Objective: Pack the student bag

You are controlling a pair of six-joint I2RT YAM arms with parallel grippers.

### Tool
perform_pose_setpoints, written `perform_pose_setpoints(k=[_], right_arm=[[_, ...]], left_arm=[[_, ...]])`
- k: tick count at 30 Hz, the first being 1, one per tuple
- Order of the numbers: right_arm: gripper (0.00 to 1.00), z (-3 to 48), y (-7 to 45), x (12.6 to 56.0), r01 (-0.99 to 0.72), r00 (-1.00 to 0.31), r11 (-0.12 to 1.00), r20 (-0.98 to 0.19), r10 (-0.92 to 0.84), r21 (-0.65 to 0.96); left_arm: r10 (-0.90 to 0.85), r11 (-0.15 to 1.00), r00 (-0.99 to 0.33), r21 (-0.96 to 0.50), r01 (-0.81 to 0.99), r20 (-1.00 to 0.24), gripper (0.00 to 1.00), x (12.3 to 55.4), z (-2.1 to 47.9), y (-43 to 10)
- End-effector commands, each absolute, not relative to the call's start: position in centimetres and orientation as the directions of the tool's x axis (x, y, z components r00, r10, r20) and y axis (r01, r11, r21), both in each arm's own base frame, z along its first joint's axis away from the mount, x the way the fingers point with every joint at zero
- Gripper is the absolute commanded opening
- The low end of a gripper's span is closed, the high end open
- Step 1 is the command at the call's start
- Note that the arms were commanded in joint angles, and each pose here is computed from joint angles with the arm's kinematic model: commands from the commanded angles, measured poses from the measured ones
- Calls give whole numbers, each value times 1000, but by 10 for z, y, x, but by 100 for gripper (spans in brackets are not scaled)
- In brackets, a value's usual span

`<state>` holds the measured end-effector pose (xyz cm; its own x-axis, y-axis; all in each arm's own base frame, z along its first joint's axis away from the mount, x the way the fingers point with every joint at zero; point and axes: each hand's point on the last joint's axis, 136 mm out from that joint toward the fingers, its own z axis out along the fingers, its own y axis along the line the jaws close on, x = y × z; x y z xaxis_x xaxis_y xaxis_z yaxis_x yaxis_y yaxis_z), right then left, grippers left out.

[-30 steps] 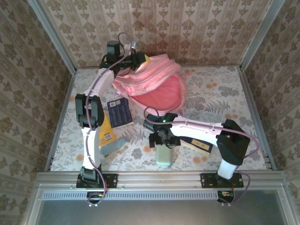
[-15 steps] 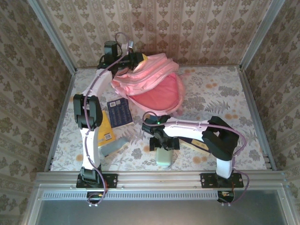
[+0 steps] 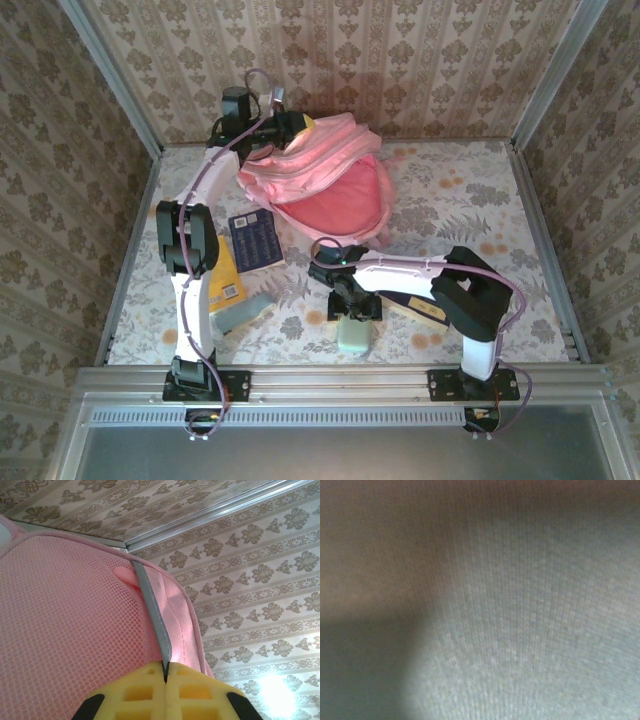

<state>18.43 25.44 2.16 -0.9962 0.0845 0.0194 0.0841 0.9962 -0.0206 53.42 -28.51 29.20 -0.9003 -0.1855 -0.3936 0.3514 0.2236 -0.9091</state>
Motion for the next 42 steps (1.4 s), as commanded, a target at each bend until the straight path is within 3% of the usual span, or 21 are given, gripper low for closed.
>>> perform_pose_setpoints(k=[1,12,17,22,26,31,42], right_arm=[[77,41,248,189,94,-995,996,-37,94,-4],[74,126,223,214,110,-962,981,-233,145,157],[72,153,195,246,195,-908,894,-270,320,403],[68,187,193,292,160,-840,740,-304,450,653],[66,207,208,330,121,-824,653,-291,486,748],[66,217,230,386,124,-795,603,-285,536,788],[66,180,259,537,260,-642,450,-196,742,854]], left_arm=[[-214,180,-822,-848,498,-528,0,525,357,-275],[-192,194,-822,-841,504,-537,0,511,373,-274],[-180,197,-824,-841,504,-537,0,503,378,-274],[-161,196,-824,-836,512,-543,0,497,387,-275],[-156,181,-829,-840,511,-538,0,495,392,-276],[-152,159,-830,-842,515,-537,0,493,399,-279],[-144,134,-831,-843,521,-537,0,487,407,-277]])
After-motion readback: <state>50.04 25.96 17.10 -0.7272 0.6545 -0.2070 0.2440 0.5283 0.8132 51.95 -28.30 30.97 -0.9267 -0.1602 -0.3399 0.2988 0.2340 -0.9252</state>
